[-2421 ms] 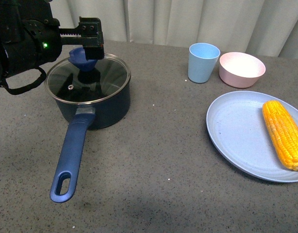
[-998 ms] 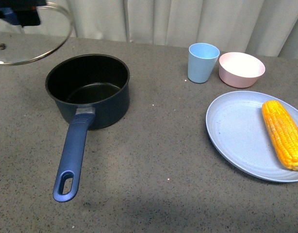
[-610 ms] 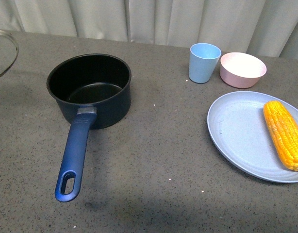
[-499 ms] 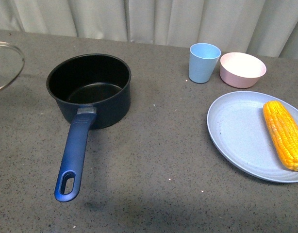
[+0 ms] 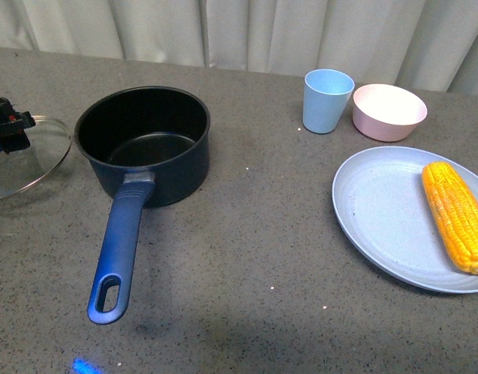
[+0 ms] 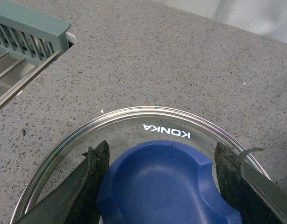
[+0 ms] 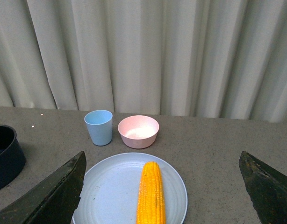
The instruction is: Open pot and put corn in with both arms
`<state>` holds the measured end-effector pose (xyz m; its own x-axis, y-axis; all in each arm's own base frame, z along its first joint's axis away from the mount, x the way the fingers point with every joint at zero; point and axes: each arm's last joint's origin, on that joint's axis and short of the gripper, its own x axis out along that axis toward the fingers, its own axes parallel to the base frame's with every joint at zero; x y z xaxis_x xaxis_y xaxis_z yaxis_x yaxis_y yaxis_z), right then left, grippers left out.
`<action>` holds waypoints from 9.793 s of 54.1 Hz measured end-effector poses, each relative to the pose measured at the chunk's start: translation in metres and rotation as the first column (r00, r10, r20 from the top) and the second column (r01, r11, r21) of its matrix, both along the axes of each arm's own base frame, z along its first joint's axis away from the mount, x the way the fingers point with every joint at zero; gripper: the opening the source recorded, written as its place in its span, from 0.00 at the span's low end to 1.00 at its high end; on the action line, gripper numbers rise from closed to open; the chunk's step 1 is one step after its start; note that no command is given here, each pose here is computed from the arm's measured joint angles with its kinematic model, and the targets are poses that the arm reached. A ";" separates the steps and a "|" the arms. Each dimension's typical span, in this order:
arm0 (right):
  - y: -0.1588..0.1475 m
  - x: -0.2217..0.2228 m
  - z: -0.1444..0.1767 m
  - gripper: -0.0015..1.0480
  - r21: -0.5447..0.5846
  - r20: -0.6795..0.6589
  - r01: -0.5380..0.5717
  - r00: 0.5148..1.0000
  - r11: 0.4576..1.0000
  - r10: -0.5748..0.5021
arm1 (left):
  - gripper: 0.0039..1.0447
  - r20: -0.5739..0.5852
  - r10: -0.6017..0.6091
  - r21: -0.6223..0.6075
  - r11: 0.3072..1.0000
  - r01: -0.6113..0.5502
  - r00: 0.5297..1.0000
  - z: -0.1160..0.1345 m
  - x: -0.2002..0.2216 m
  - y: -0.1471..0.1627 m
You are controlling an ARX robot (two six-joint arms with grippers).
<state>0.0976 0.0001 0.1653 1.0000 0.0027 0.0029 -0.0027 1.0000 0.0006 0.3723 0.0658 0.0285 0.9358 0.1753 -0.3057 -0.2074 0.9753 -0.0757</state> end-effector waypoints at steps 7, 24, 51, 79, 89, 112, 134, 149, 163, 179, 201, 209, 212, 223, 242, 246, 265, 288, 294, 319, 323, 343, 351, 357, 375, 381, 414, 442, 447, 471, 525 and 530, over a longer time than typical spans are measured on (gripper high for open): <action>0.000 0.000 0.000 0.91 0.000 0.000 0.000 1.000 1.000 0.000 | 0.58 -0.047 0.001 -0.004 1.000 -0.001 0.999 -0.009 0.001 0.000; 0.000 0.000 0.000 0.91 0.000 0.000 0.000 1.000 1.000 0.000 | 0.59 -0.073 -0.016 0.025 1.000 0.018 0.997 -0.013 0.002 -0.003; 0.000 0.000 0.000 0.91 0.000 0.000 0.000 1.000 1.000 0.000 | 0.94 0.094 0.058 0.065 0.996 -0.064 0.994 0.092 -0.038 -0.012; 0.000 0.000 0.000 0.91 0.000 0.000 0.000 1.000 1.000 0.000 | 0.06 0.277 -0.202 0.124 0.977 0.174 0.939 0.133 -0.162 -0.052; 0.000 0.000 0.000 0.91 0.000 0.000 0.000 1.000 1.000 0.000 | 0.04 0.273 -0.207 0.125 0.976 0.179 0.939 0.133 -0.187 -0.065; 0.000 0.000 0.000 0.91 0.000 0.000 0.000 1.000 1.000 0.000 | 0.04 0.274 -0.205 0.125 0.976 0.176 0.940 0.134 -0.218 -0.066; 0.000 0.000 0.000 0.91 0.000 0.000 0.000 1.000 1.000 0.000 | 0.04 0.299 -0.205 0.130 0.976 0.173 0.932 0.142 -0.239 -0.066; 0.000 0.000 0.000 0.91 0.000 0.000 0.000 1.000 1.000 0.000 | 0.04 0.306 -0.205 0.131 0.976 0.172 0.930 0.145 -0.250 -0.066; 0.000 0.000 0.000 0.91 0.000 0.000 0.000 1.000 1.000 0.000 | 0.04 0.309 -0.205 0.132 0.976 0.171 0.929 0.145 -0.257 -0.066; 0.000 0.000 0.000 0.91 0.000 0.000 0.000 1.000 1.000 0.000 | 0.04 0.309 -0.205 0.132 0.976 0.171 0.929 0.145 -0.263 -0.066; 0.000 0.001 0.000 0.91 -0.037 -0.059 0.036 0.998 0.999 -0.038 | 0.24 0.302 -0.205 0.130 0.976 0.172 0.931 0.142 -0.276 -0.066; -0.003 0.033 0.009 0.91 -0.095 -0.175 0.068 0.981 0.993 -0.084 | 0.51 0.302 -0.205 0.130 0.976 0.173 0.931 0.142 -0.276 -0.066; -0.004 0.055 0.015 0.91 -0.086 -0.228 0.069 0.970 0.994 -0.087 | 0.62 0.303 -0.205 0.130 0.976 0.173 0.931 0.142 -0.276 -0.066; -0.003 0.130 -0.013 0.91 -0.049 -0.538 0.067 0.839 0.997 -0.083 | 0.94 0.303 -0.205 0.130 0.976 0.173 0.931 0.142 -0.276 -0.066; 0.014 0.209 -0.067 0.91 -0.021 -0.745 0.070 0.664 0.997 -0.063 | 0.94 0.302 -0.206 0.133 0.976 0.173 0.931 0.142 -0.276 -0.066; 0.017 0.218 -0.075 0.91 -0.020 -0.769 0.070 0.636 0.997 -0.060 | 0.94 0.302 -0.206 0.133 0.976 0.173 0.931 0.142 -0.276 -0.066; 0.022 0.235 -0.110 0.91 -0.058 -0.838 0.091 0.537 0.994 -0.098 | 0.94 0.302 -0.206 0.133 0.976 0.173 0.931 0.142 -0.276 -0.066; 0.027 0.237 -0.118 0.39 -0.049 -0.837 0.082 0.540 0.995 -0.086 | 0.94 0.302 -0.206 0.133 0.976 0.173 0.931 0.142 -0.276 -0.066; 0.027 0.237 -0.113 0.32 -0.019 -0.833 0.074 0.550 0.997 -0.057 | 0.94 0.302 -0.206 0.133 0.976 0.173 0.931 0.142 -0.276 -0.066; 0.112 0.273 -0.019 0.21 0.541 -0.610 -0.179 0.590 0.822 0.530 | 0.94 0.302 -0.206 0.133 0.976 0.173 0.931 0.142 -0.276 -0.066; 0.140 0.278 -0.019 0.20 0.586 -0.592 -0.214 0.545 0.781 0.593 | 0.94 0.302 -0.206 0.133 0.976 0.173 0.931 0.142 -0.276 -0.066; 0.250 0.303 -0.025 0.20 0.651 -0.572 -0.283 0.426 0.704 0.701 | 0.94 0.302 -0.206 0.133 0.976 0.173 0.931 0.142 -0.276 -0.066; 0.284 0.308 -0.034 0.19 0.653 -0.590 -0.288 0.387 0.701 0.709 | 0.94 0.302 -0.206 0.133 0.976 0.173 0.931 0.142 -0.276 -0.066; 0.303 0.311 -0.039 0.19 0.650 -0.598 -0.293 0.372 0.702 0.709 | 0.94 0.302 -0.206 0.133 0.976 0.173 0.931 0.142 -0.276 -0.066; 0.302 0.322 -0.048 0.55 0.624 -0.609 -0.269 0.420 0.733 0.673 | 0.94 0.302 -0.206 0.133 0.976 0.173 0.931 0.142 -0.276 -0.066; 0.299 0.326 -0.047 0.74 0.616 -0.597 -0.267 0.456 0.741 0.660 | 0.94 0.302 -0.206 0.133 0.976 0.173 0.931 0.142 -0.276 -0.066; 0.183 0.248 0.013 0.91 0.290 -0.396 -0.250 0.847 0.924 0.354 | 0.94 0.302 -0.206 0.133 0.976 0.173 0.931 0.142 -0.276 -0.066; 0.067 0.131 0.005 0.75 0.049 -0.131 -0.012 0.991 0.999 0.019 | 0.94 0.303 -0.208 0.133 0.976 0.175 0.930 0.142 -0.276 -0.066; 0.055 0.119 0.007 0.62 0.032 -0.036 -0.004 0.999 0.999 0.005 | 0.94 0.303 -0.206 0.133 0.976 0.173 0.931 0.142 -0.276 -0.066; 0.017 0.065 -0.003 0.01 -0.002 -0.019 -0.002 1.000 1.000 0.002 | 0.94 0.303 -0.206 0.133 0.976 0.173 0.931 0.142 -0.276 -0.066; 0.000 0.019 0.003 0.01 0.000 0.005 0.002 1.000 1.000 -0.002 | 0.94 0.303 -0.206 0.133 0.976 0.173 0.931 0.142 -0.276 -0.066; 0.000 0.017 0.003 0.01 0.000 0.005 0.002 1.000 1.000 -0.002 | 0.94 0.303 -0.206 0.133 0.976 0.173 0.931 0.142 -0.276 -0.066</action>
<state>0.1148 0.0002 0.1685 1.0000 0.0008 0.0082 -0.0008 1.0000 0.0010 0.0967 0.0000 0.1701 0.9998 0.0004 0.0181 -0.0003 1.0000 -0.0048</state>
